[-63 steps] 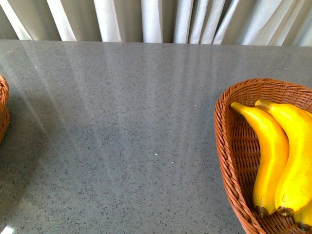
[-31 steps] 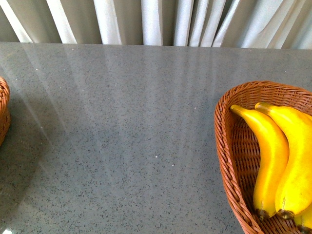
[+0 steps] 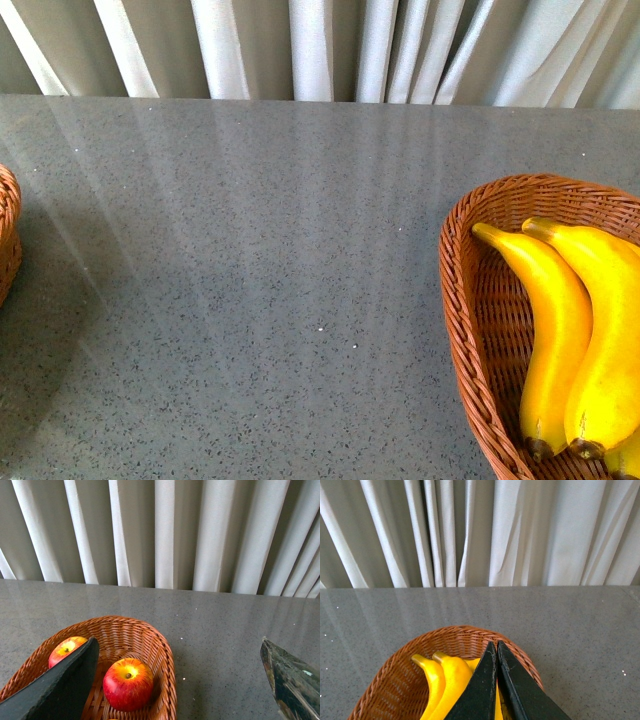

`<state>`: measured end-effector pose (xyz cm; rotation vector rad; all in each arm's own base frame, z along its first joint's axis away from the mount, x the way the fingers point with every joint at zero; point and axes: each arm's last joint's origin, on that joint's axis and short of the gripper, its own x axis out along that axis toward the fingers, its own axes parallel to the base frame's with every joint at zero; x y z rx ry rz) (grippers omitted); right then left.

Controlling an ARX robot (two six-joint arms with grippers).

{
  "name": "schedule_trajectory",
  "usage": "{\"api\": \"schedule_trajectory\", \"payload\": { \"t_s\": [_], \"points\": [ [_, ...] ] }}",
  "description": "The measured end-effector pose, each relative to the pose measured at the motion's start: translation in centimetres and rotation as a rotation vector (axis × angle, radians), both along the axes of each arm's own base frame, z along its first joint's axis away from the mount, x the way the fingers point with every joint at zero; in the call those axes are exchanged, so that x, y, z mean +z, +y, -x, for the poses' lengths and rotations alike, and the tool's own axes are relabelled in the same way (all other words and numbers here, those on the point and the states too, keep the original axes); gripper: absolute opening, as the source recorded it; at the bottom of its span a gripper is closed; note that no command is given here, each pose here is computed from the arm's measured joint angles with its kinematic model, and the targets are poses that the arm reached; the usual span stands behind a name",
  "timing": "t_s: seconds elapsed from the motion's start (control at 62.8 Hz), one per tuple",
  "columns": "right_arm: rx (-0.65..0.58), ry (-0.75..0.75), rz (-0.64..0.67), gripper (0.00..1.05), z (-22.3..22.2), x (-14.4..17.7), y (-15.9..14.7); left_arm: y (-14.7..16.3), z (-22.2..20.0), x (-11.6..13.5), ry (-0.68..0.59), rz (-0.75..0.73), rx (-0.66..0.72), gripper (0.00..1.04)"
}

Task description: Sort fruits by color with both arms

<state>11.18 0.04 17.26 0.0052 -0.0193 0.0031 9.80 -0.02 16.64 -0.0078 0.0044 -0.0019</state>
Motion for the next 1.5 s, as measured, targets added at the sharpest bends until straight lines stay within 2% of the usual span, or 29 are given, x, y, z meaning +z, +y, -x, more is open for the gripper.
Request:
{"api": "schedule_trajectory", "payload": {
  "t_s": [0.286, 0.525, 0.939, 1.082, 1.496],
  "points": [
    [0.000, 0.035, 0.000, 0.02, 1.1, -0.5, 0.0, 0.0, 0.0, 0.0, 0.000, 0.000, 0.000, 0.96],
    [0.000, 0.006, 0.001, 0.02, 1.5, -0.3, 0.0, 0.0, 0.0, 0.0, 0.000, 0.000, 0.000, 0.96],
    [0.000, 0.006, 0.002, 0.75, 1.5, -0.3, 0.0, 0.0, 0.0, 0.0, 0.000, 0.000, 0.000, 0.96],
    [0.000, 0.006, 0.002, 0.97, 1.5, -0.3, 0.0, 0.0, 0.0, 0.0, 0.000, 0.000, 0.000, 0.96],
    [0.000, 0.006, 0.002, 0.96, 1.5, -0.3, 0.0, 0.0, 0.0, 0.0, 0.000, 0.000, 0.000, 0.96]
  ]
}}
